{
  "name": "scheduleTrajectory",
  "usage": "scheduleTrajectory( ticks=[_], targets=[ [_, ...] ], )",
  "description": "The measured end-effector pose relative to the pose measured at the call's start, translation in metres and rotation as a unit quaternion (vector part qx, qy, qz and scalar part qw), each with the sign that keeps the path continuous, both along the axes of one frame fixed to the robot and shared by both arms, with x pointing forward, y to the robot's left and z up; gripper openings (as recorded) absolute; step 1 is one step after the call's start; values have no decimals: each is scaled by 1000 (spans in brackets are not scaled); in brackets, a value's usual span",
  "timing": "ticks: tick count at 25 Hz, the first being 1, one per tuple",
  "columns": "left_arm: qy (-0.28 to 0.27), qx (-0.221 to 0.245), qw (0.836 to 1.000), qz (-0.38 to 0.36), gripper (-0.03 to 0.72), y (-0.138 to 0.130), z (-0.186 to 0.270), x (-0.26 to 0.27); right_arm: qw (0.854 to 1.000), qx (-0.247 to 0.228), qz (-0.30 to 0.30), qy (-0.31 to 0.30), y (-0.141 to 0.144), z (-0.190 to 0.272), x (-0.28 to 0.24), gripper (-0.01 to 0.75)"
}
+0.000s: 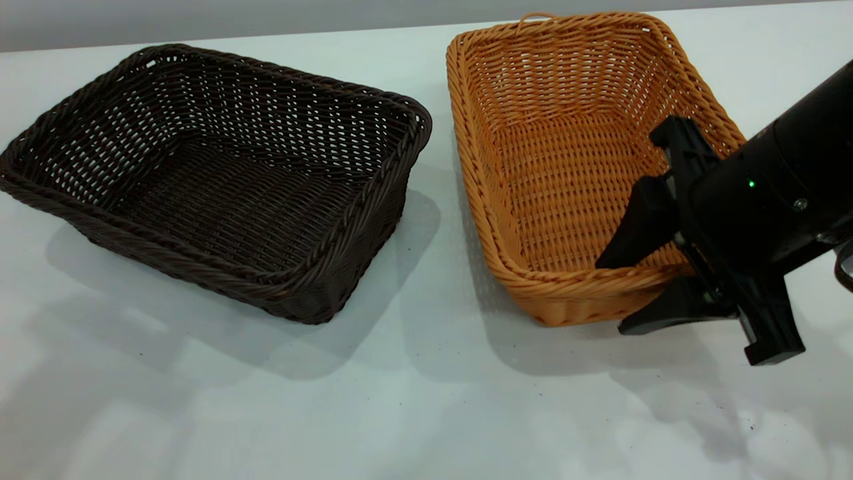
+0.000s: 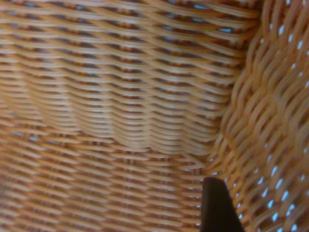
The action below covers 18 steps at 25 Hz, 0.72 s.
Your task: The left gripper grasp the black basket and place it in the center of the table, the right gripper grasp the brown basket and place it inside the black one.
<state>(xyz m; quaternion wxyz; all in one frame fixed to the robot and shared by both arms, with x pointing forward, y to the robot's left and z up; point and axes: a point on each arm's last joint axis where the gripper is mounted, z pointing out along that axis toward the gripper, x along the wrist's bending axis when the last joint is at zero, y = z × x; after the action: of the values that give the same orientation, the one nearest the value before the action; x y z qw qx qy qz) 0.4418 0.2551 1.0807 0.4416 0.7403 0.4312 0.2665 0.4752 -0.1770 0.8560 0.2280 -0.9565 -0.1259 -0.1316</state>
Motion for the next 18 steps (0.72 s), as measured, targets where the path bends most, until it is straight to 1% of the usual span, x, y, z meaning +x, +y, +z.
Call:
scheduleTrajectory(
  ticks=[3, 6, 9, 18],
  targets=[
    [0, 0, 1000, 0, 380, 0, 0, 0, 1000, 2, -7, 3, 0, -1, 0, 384],
    [0, 0, 1000, 0, 380, 0, 0, 0, 1000, 7, -6, 5, 1, 0, 0, 363],
    [0, 0, 1000, 0, 380, 0, 0, 0, 1000, 24, -6, 10, 3, 1, -1, 320],
    [1, 0, 1000, -1, 380, 0, 0, 0, 1000, 18, -9, 8, 2, 0, 0, 157]
  ],
)
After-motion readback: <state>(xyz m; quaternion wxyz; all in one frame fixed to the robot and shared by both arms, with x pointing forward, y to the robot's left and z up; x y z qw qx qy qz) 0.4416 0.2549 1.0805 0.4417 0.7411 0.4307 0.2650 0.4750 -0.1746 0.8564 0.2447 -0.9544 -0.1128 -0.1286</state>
